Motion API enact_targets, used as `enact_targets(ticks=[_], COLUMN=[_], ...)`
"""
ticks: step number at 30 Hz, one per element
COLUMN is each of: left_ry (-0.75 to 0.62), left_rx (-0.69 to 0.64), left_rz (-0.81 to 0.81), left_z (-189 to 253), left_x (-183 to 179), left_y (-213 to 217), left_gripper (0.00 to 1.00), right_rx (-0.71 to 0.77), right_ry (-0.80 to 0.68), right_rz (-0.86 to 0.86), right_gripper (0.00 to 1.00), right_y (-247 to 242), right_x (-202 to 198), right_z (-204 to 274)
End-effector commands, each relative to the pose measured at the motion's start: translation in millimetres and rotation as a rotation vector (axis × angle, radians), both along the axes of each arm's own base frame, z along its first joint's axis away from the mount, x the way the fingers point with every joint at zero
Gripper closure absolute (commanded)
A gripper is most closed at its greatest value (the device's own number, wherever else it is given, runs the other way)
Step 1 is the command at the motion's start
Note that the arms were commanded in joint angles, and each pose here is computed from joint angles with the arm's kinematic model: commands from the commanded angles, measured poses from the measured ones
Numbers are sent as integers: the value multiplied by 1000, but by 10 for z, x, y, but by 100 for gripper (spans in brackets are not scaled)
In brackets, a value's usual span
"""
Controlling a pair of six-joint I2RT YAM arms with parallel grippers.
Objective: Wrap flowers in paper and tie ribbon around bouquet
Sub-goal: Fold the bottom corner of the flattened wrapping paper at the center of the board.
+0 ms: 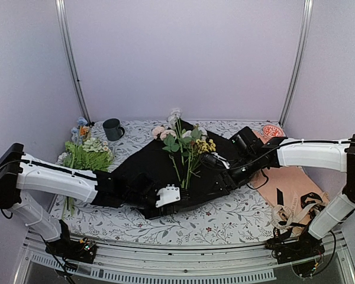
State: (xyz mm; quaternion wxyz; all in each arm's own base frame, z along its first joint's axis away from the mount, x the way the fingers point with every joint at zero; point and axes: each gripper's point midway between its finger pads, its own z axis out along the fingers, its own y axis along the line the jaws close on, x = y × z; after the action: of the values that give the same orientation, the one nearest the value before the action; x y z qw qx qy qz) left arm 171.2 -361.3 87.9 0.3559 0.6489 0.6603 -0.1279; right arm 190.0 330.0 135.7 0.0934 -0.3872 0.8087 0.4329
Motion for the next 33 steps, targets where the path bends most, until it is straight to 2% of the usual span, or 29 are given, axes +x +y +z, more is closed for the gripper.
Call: enact_targets(ticks=[1,3,7,14,19,26,27,30,33], left_ry=[136,155,179,192,194,196,194,185,184], left_rx=[-15,-13,-18,-17,-15,-26,-23,-25,-29], left_rz=[-45,-63,-80,-99,-104,-121,-121,-120,-118], left_z=[56,72,70,56,39,49,45,61,65], left_x=[-66,-68,-48,-20,-9,-22,-21,-8,0], left_y=[-23,-38,-30,-62,-48,-66,-62,-55,-48], left_gripper=[100,100,100,100,100,100,100,100,100], right_rx=[95,79,84,114,62,-6,-10,-20,-16], right_ry=[-121,-192,-423,-886,-997,-1082,-1081,-1086,-1076], right_rz=[95,65,13,178,307,331,350,387,418], right_gripper=[25,25,24,17,14,17,20,51,72], right_y=[-16,-56,-110,-84,-47,71,93,129,107], right_x=[-120,-56,7,-167,-222,-69,-65,-56,-113], right_z=[220,260,388,257,23,-195,-225,-280,-311])
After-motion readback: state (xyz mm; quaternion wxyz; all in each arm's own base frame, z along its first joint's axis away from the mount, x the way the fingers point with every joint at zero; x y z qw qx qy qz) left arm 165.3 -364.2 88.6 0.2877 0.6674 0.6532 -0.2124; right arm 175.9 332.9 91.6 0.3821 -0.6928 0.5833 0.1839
